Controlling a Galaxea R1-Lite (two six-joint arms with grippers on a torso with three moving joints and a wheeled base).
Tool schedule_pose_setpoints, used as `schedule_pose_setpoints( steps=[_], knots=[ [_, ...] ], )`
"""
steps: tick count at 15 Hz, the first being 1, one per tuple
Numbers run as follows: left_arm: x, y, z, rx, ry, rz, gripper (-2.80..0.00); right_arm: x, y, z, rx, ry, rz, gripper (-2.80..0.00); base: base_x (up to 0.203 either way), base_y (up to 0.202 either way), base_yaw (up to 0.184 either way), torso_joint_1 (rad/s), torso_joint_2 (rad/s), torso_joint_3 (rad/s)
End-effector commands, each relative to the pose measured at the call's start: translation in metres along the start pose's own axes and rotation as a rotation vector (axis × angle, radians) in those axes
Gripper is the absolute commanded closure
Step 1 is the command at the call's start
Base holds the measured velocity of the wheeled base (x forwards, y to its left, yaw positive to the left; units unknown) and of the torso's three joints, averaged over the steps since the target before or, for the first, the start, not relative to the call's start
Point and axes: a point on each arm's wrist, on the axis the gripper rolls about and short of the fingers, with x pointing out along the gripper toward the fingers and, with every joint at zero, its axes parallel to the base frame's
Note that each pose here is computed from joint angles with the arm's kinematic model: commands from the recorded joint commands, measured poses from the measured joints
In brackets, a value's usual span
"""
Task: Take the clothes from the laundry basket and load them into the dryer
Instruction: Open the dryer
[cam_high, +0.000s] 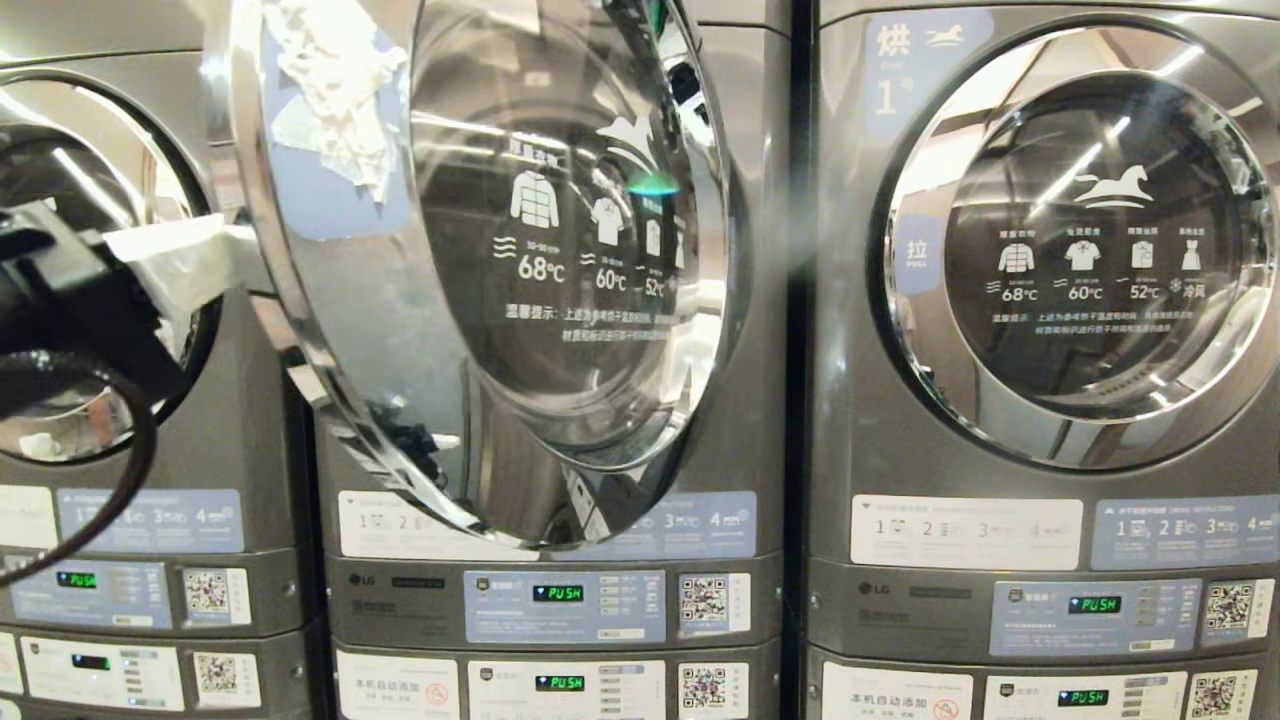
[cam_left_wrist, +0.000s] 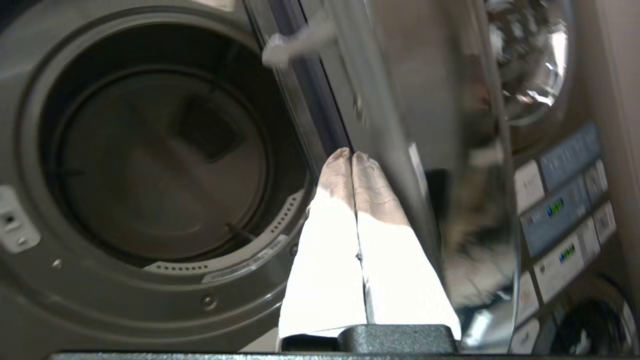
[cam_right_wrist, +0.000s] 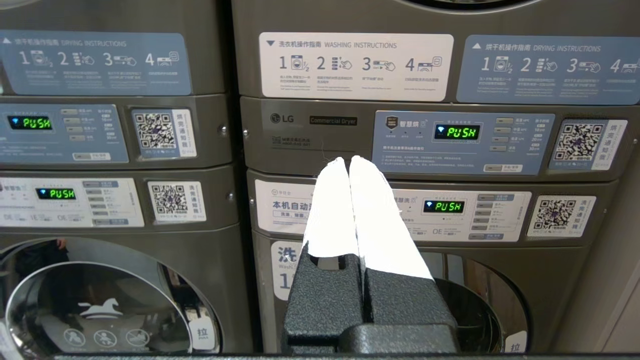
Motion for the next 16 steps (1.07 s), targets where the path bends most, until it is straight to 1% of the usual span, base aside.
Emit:
schedule_pose_setpoints(
  steps=[1, 2, 3, 5, 6, 7, 8, 9, 12, 14, 16],
  knots=[
    [-0.009, -0.014, 0.006, 0.044, -0.024, -0.059, 0.0, 0.0, 0.0, 0.0, 0.0, 0.002, 0.0, 0.0, 0.0, 0.0, 0.0, 0.0, 0.0, 0.0],
    [-0.009, -0.022, 0.007, 0.062, -0.022, -0.114, 0.0, 0.0, 0.0, 0.0, 0.0, 0.002, 0.001, 0.0, 0.0, 0.0, 0.0, 0.0, 0.0, 0.0],
    [-0.007, -0.034, 0.008, 0.072, -0.033, -0.186, 0.0, 0.0, 0.0, 0.0, 0.0, 0.002, 0.0, 0.0, 0.0, 0.0, 0.0, 0.0, 0.0, 0.0],
    [-0.006, -0.061, 0.012, 0.073, -0.064, -0.34, 0.0, 0.0, 0.0, 0.0, 0.001, 0.002, 0.0, 0.0, 0.0, 0.0, 0.0, 0.0, 0.0, 0.0],
    [-0.008, -0.068, 0.013, 0.074, -0.07, -0.365, 0.0, 0.0, 0.0, 0.0, 0.002, 0.002, 0.0, 0.0, 0.0, 0.0, 0.0, 0.0, 0.0, 0.0],
    [-0.011, -0.068, 0.013, 0.072, -0.065, -0.321, 0.0, 0.0, 0.0, 0.0, 0.003, 0.0, 0.0, 0.0, 0.0, 0.0, 0.0, 0.0, 0.0, 0.0],
    [-0.014, -0.062, 0.012, 0.052, -0.047, -0.232, 0.0, 0.0, 0.0, 0.0, 0.005, 0.0, 0.002, 0.0, 0.0, 0.0, 0.0, 0.0, 0.0, 0.0],
    [-0.018, -0.058, 0.011, 0.015, -0.032, -0.171, 0.0, 0.0, 0.0, 0.0, 0.005, 0.001, 0.001, 0.0, 0.0, 0.0, 0.0, 0.0, 0.0, 0.0],
    [-0.006, -0.059, 0.004, 0.014, 0.006, -0.179, 0.0, 0.0, 0.0, 0.0, 0.006, 0.002, 0.003, 0.0, 0.0, 0.0, 0.0, 0.0, 0.0, 0.0],
    [0.023, -0.063, -0.003, 0.01, 0.048, -0.205, 0.0, 0.0, 0.0, 0.0, 0.003, 0.001, 0.001, 0.0, 0.0, 0.0, 0.0, 0.0, 0.0, 0.0],
    [0.06, -0.076, -0.002, 0.003, 0.055, -0.277, 0.0, 0.0, 0.0, 0.0, 0.005, 0.001, 0.0, 0.0, 0.0, 0.0, 0.0, 0.0, 0.0, 0.0]
  ],
)
